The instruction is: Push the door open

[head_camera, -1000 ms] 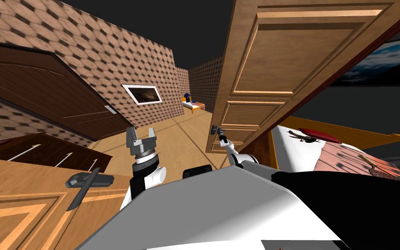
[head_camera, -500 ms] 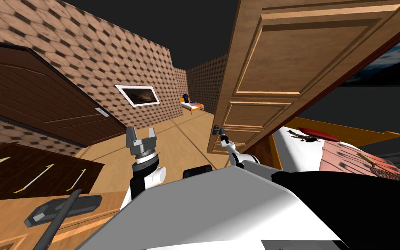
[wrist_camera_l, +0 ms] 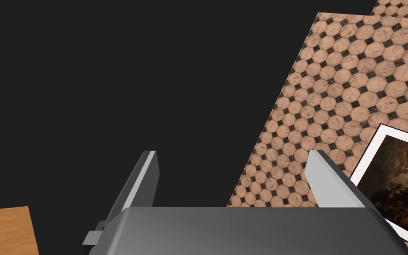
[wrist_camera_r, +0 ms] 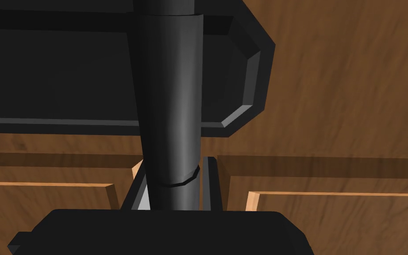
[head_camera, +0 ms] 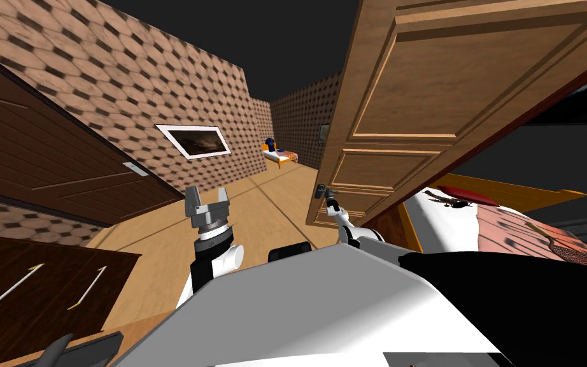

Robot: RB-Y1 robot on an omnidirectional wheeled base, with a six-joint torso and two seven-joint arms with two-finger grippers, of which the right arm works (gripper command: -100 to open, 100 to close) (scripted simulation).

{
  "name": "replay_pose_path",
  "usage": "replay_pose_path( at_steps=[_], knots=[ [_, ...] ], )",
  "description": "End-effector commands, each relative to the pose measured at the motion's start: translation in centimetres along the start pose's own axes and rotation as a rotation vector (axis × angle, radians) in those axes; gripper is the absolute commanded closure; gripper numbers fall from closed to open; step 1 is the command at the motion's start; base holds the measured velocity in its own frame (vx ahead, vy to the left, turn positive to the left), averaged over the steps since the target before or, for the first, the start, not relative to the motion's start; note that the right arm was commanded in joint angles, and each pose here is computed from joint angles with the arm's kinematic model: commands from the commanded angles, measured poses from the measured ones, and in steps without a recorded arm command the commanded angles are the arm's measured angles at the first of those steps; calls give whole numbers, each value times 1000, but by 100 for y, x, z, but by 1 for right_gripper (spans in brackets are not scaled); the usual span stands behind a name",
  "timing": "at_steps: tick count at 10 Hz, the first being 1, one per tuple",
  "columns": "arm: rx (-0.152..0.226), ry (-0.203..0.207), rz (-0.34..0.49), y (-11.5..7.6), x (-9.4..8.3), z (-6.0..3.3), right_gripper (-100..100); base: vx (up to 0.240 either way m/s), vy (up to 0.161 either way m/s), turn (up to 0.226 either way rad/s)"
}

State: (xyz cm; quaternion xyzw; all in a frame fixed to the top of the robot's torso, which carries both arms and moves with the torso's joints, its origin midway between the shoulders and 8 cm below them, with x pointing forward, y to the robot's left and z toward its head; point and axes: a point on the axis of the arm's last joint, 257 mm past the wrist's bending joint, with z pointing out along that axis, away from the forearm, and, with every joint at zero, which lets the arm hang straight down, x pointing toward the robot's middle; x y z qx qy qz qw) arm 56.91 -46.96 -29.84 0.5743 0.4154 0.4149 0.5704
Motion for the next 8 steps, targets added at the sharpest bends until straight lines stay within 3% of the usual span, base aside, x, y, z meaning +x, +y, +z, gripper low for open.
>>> replay_pose_path(
  at_steps=[1,5,6,8],
  knots=[
    [-4,-24,-2,53,-139,27,100,192,89,-86],
    [-5,-67,-2,59,-367,3,100,192,71,-59],
    [1,-62,-2,26,-347,-5,100,79,26,-36],
    [-3,-96,-2,48,-538,-24,100,194,41,-59]
  ],
)
